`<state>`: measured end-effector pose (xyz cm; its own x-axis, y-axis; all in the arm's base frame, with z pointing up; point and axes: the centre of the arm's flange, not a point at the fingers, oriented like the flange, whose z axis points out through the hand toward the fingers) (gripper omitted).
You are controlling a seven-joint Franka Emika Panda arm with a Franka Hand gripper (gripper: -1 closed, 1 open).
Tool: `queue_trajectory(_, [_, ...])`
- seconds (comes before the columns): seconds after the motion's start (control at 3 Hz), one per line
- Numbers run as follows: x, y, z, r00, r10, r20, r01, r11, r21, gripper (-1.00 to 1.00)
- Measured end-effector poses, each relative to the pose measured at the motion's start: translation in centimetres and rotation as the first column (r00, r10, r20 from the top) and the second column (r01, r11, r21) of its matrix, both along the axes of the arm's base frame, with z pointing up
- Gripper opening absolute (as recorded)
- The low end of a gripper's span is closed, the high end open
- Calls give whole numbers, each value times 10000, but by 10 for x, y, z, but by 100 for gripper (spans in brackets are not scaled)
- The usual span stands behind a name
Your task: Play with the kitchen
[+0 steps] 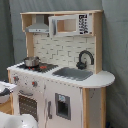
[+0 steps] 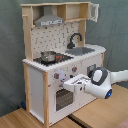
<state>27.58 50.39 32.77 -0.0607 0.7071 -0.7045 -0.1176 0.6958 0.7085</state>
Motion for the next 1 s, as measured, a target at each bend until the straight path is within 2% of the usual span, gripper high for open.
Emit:
queue_trajectory(0.33, [5, -11, 6, 9993, -276, 242, 296, 9957, -875, 100])
queue_trajectory(0.67, [1, -42, -9, 9975, -699, 45, 700, 9905, -1188, 100])
queue_trajectory(1.0, [-3, -67, -6, 9950, -1003, 45, 1001, 9880, -1179, 100])
